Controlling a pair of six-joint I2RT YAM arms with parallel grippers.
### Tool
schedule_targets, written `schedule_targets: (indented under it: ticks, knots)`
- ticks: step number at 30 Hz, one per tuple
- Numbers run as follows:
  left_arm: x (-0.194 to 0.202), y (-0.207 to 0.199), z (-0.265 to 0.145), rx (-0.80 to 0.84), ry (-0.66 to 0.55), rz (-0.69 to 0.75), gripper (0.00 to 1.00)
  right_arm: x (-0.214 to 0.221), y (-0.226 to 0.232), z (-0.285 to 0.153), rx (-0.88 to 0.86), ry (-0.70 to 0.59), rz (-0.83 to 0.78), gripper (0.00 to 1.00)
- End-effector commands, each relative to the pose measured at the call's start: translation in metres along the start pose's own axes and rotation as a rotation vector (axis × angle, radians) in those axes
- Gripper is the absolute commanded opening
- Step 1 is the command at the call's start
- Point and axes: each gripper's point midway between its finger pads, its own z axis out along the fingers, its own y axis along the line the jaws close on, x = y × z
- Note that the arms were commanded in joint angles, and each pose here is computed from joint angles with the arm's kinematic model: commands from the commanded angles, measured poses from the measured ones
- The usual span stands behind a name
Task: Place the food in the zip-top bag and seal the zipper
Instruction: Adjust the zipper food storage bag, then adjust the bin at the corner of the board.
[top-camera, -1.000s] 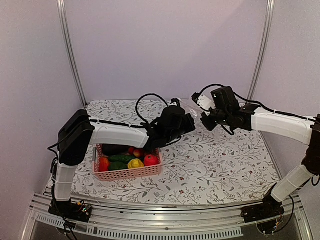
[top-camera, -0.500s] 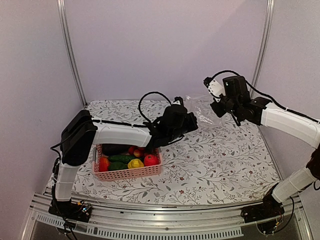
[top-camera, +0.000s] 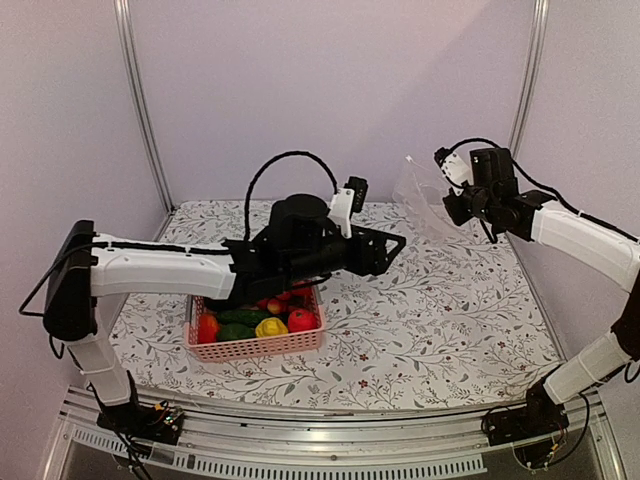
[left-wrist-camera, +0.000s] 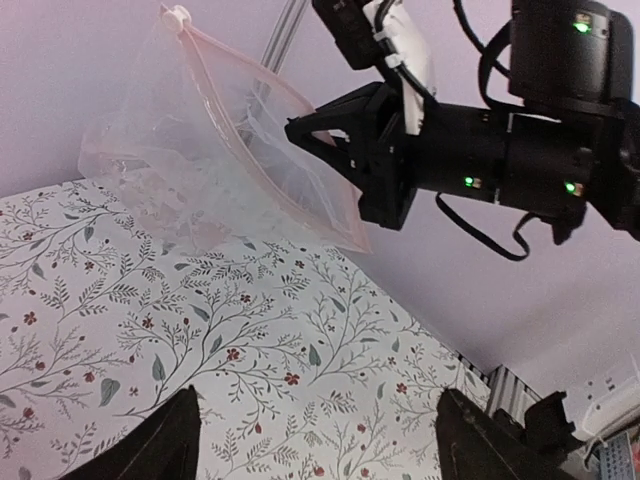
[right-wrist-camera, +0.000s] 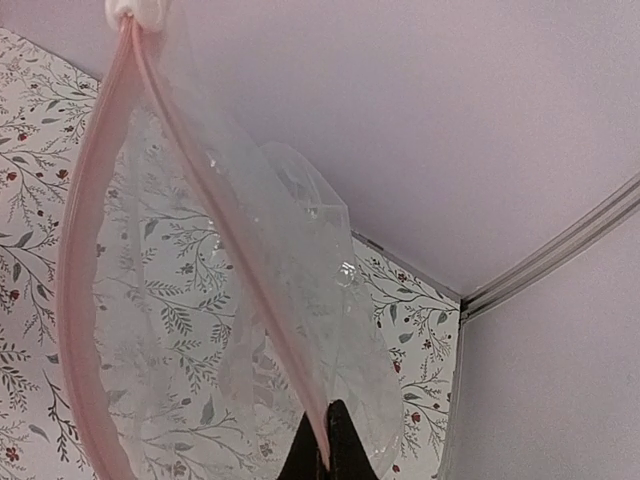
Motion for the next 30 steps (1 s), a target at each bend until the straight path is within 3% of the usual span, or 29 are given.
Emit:
schedule_targets:
  ticks: [1,8,16,20,26,30]
  knots:
    - [0.028,0.011,-0.057,-0.045,0.152,0.135,0.79,0.009,-0.022,0.01,0.016,-0.002,0.054,0.0]
    - [0.094,0.064,-0.138,-0.214,0.54,0.336,0.66,-0.005,-0.084,-0.01,0.126,-0.058,0.068,0.0]
    - [0.129,0.099,-0.184,-0.341,0.796,0.407,0.57,0.025,-0.013,-0.015,-0.164,-0.116,0.038,0.0]
    - [0.144,0.117,-0.205,-0.453,0.914,0.389,0.6,0.04,0.025,-0.014,-0.316,-0.102,0.038,0.0]
    - [0.158,0.139,-0.225,-0.538,1.023,0.453,0.66,0.043,0.049,-0.02,-0.409,-0.107,0.046,0.0]
    - [0.166,0.15,-0.228,-0.555,1.076,0.487,0.61,0.048,0.054,-0.021,-0.43,-0.099,0.043,0.0]
